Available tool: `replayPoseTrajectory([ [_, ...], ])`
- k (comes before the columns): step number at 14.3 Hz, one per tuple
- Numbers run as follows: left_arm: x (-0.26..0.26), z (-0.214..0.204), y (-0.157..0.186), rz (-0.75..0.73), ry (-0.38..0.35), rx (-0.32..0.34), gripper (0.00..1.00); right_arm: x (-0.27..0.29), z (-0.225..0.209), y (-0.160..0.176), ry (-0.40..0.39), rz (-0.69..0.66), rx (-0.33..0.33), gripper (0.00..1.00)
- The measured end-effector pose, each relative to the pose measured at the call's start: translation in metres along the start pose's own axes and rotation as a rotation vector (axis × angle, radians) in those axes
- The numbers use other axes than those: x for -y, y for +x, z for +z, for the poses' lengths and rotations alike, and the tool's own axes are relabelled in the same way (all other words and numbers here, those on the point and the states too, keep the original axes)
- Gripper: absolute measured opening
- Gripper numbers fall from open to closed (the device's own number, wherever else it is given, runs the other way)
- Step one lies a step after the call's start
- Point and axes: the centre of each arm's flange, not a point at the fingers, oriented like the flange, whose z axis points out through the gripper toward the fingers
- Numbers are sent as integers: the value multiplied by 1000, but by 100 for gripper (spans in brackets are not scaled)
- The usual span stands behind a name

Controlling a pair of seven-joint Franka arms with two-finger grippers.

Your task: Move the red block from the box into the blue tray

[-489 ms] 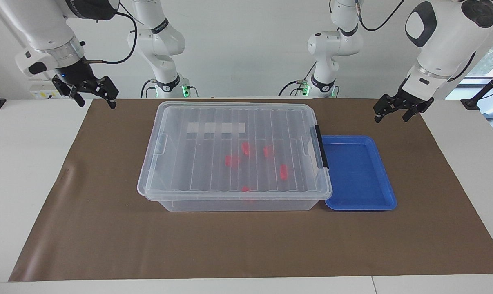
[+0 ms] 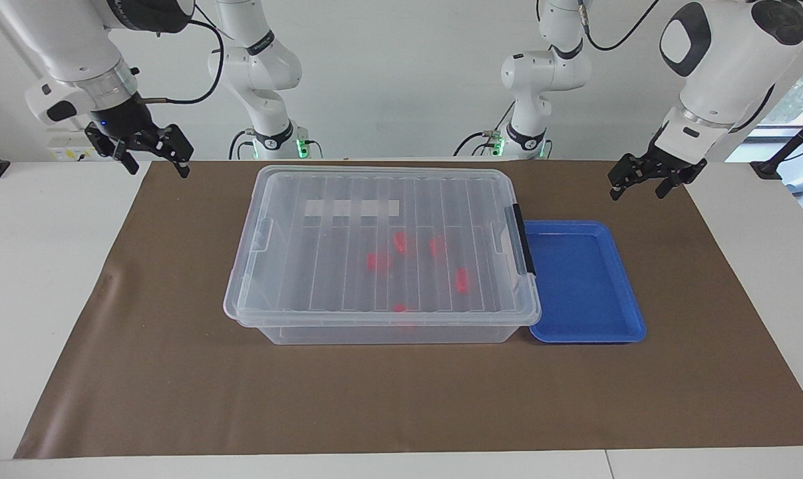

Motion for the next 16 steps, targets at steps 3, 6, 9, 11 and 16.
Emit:
replayPoseTrajectory([
  [3,0,0,0,0,0,0,100,8,3,-1,1,-14,9,100],
  [6,0,0,0,0,0,0,100,22,15,-1,5,-40,1,100],
  [9,0,0,0,0,0,0,100,37,25,3,11,-66,-33,100],
  [11,0,0,0,0,0,0,100,48,38,6,12,-85,-47,100],
  [16,0,0,0,0,0,0,100,68,78,17,11,-105,-28,100],
])
